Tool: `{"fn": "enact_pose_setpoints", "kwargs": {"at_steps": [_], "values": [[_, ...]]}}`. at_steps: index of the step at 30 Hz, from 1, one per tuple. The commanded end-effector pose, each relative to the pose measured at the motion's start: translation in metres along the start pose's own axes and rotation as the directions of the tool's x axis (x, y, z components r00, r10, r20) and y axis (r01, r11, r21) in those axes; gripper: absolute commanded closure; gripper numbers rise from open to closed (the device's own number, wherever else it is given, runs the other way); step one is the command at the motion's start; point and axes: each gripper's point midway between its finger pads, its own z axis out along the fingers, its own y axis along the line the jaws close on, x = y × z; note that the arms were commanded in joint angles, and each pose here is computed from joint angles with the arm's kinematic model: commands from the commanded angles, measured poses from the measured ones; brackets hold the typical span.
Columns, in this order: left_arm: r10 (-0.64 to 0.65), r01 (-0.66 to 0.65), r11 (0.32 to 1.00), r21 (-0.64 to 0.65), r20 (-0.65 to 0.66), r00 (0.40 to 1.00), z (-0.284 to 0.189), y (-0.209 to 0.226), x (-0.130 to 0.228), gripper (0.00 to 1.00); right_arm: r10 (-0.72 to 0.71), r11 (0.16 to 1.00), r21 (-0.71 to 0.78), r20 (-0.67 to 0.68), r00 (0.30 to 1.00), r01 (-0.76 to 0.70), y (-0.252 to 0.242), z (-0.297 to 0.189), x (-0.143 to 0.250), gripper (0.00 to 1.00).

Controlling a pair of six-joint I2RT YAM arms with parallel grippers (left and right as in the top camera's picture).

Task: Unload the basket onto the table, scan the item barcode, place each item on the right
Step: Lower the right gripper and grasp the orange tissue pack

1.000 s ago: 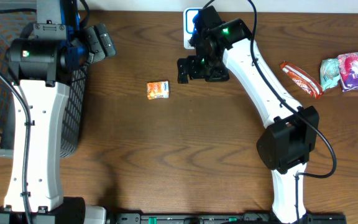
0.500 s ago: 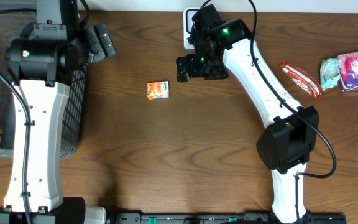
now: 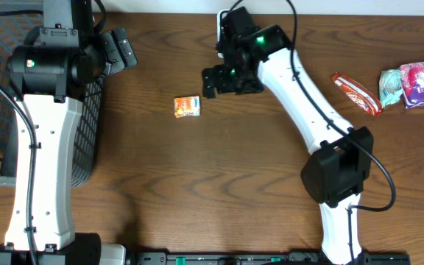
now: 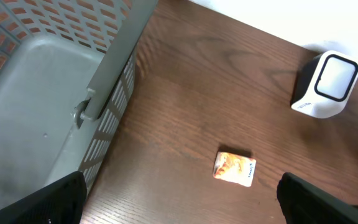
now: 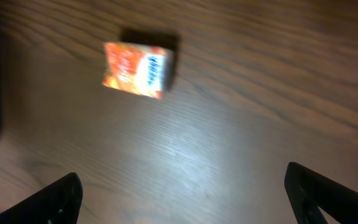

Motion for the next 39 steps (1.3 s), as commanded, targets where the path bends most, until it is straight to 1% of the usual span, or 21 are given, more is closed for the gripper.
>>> {"fn": "enact_pose_setpoints", "kwargs": {"at_steps": [1, 11, 12, 13, 14, 16, 19, 21, 24, 26, 28, 29, 31, 34, 38, 39], "values": [[-0.008, 0.008, 1.000, -0.009, 0.001, 1.000, 0.001, 0.002, -0.001, 0.02, -0.077, 0.997, -0.017, 0.020, 0.997, 0.077, 0.022, 0.003, 0.001, 0.01], [-0.008, 0.008, 1.000, -0.009, 0.000, 1.000, 0.001, 0.002, -0.001, 0.02, -0.139, 0.989, -0.039, 0.027, 0.990, 0.140, 0.054, 0.009, 0.009, 0.01], [-0.008, 0.008, 1.000, -0.009, 0.001, 1.000, 0.001, 0.002, -0.001, 0.02, -0.145, 0.988, -0.044, 0.044, 0.988, 0.147, 0.057, 0.009, 0.006, 0.01], [-0.008, 0.008, 1.000, -0.009, 0.000, 1.000, 0.001, 0.002, -0.001, 0.02, -0.156, 0.985, -0.058, 0.098, 0.983, 0.162, 0.063, 0.008, -0.006, 0.01], [-0.008, 0.008, 1.000, -0.009, 0.000, 1.000, 0.001, 0.002, -0.001, 0.02, -0.162, 0.984, -0.060, 0.119, 0.980, 0.170, 0.065, 0.008, -0.011, 0.01], [-0.008, 0.008, 1.000, -0.009, 0.001, 1.000, 0.001, 0.002, -0.001, 0.02, -0.170, 0.982, -0.048, 0.180, 0.969, 0.181, 0.066, 0.006, -0.026, 0.01], [-0.008, 0.008, 1.000, -0.009, 0.001, 1.000, 0.001, 0.002, -0.001, 0.02, -0.255, 0.963, -0.019, 0.250, 0.934, 0.268, 0.067, 0.014, -0.046, 0.01], [-0.008, 0.008, 1.000, -0.009, 0.001, 1.000, 0.001, 0.002, -0.001, 0.02, -0.280, 0.956, -0.012, 0.266, 0.922, 0.294, 0.064, 0.025, -0.054, 0.01], [-0.008, 0.008, 1.000, -0.009, 0.001, 1.000, 0.001, 0.002, -0.001, 0.02, -0.295, 0.952, -0.003, 0.250, 0.922, 0.306, 0.051, 0.048, -0.060, 0.01], [-0.008, 0.008, 1.000, -0.009, 0.001, 1.000, 0.001, 0.002, -0.001, 0.02, -0.285, 0.952, -0.044, 0.228, 0.931, 0.302, 0.045, 0.064, -0.060, 0.01], [-0.008, 0.008, 1.000, -0.009, 0.001, 1.000, 0.001, 0.002, -0.001, 0.02, -0.313, 0.925, -0.154, 0.209, 0.926, 0.347, 0.051, 0.078, -0.055, 0.07], [-0.008, 0.008, 1.000, -0.009, 0.000, 1.000, 0.001, 0.002, -0.001, 0.02, -0.321, 0.906, -0.220, 0.199, 0.926, 0.361, 0.054, 0.085, -0.051, 0.14], [-0.008, 0.008, 1.000, -0.009, 0.001, 1.000, 0.001, 0.002, -0.001, 0.02, -0.308, 0.896, -0.277, 0.175, 0.935, 0.347, 0.052, 0.097, -0.047, 0.27], [-0.008, 0.008, 1.000, -0.009, 0.000, 1.000, 0.001, 0.002, -0.001, 0.02, -0.312, 0.900, -0.275, 0.139, 0.940, 0.339, 0.039, 0.115, -0.042, 0.33], [-0.008, 0.008, 1.000, -0.009, 0.001, 1.000, 0.001, 0.002, -0.001, 0.02, -0.363, 0.879, -0.293, 0.098, 0.927, 0.375, 0.033, 0.134, -0.029, 0.35], [-0.008, 0.008, 1.000, -0.009, 0.001, 1.000, 0.001, 0.002, -0.001, 0.02, -0.371, 0.878, -0.293, 0.085, 0.925, 0.379, 0.032, 0.135, -0.025, 0.39]]}}
